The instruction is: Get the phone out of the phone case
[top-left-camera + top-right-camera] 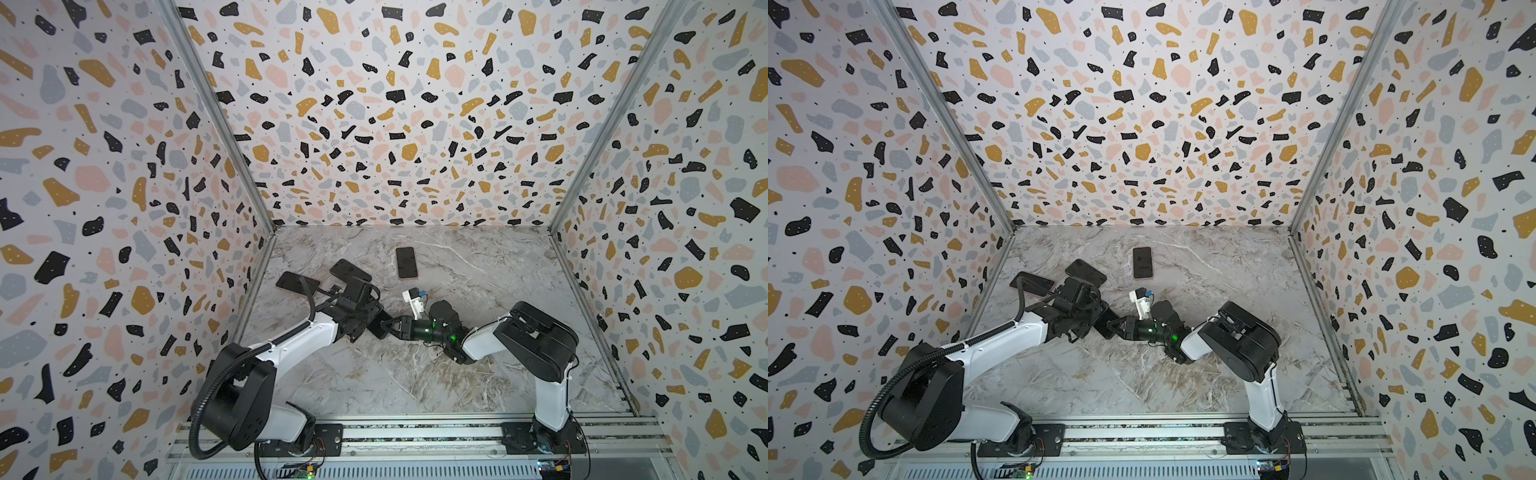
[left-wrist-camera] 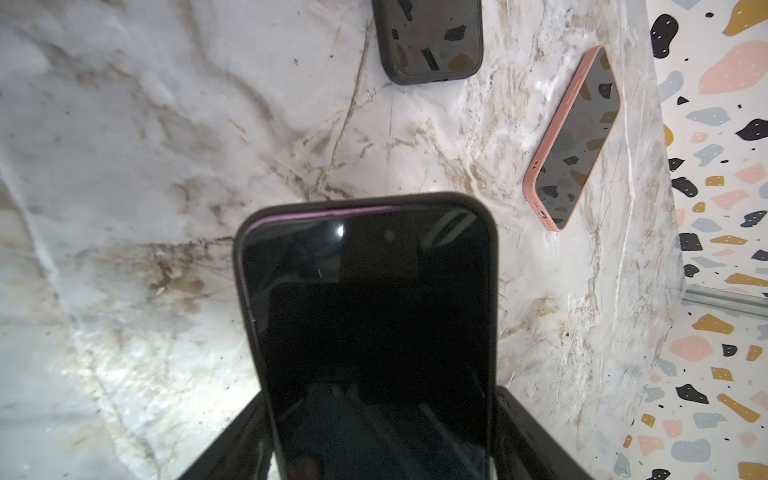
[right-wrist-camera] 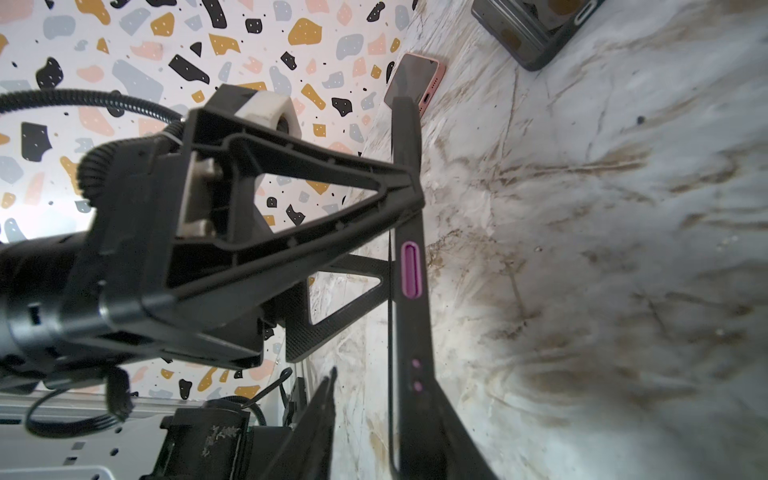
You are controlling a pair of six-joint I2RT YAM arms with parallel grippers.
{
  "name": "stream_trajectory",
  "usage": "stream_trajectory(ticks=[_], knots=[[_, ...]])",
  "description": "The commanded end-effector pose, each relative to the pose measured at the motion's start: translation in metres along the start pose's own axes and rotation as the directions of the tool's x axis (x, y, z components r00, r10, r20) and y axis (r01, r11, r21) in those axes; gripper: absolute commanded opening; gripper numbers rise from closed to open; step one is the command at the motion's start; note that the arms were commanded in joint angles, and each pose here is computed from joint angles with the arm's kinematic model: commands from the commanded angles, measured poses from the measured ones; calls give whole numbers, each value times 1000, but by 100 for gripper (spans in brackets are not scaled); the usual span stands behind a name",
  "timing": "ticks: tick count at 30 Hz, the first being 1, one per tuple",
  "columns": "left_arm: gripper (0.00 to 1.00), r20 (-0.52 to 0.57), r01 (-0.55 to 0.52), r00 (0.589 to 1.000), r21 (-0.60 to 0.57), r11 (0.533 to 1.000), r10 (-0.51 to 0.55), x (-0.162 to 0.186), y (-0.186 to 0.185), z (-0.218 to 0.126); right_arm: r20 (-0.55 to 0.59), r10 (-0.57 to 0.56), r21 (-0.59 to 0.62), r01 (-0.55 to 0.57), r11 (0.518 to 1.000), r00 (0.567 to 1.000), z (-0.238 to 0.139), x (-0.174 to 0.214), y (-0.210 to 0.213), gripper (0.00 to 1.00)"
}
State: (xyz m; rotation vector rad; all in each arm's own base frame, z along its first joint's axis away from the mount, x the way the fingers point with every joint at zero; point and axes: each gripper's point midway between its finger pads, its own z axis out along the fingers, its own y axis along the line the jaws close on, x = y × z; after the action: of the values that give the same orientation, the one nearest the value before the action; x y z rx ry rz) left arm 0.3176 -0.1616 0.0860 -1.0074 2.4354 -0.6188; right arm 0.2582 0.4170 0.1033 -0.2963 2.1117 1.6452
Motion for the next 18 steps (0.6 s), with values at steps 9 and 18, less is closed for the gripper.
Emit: stream_trajectory(ticks=[9,18], knots=[[56,35,-102,995,205,973,97,11,-49,-16,21,-87,-40,88,995,996,-16,-16,38,4],[74,93,-223,975,397,890,203,26,-87,-44,60,-172,35,170,985,983,-50,-35,55,0]])
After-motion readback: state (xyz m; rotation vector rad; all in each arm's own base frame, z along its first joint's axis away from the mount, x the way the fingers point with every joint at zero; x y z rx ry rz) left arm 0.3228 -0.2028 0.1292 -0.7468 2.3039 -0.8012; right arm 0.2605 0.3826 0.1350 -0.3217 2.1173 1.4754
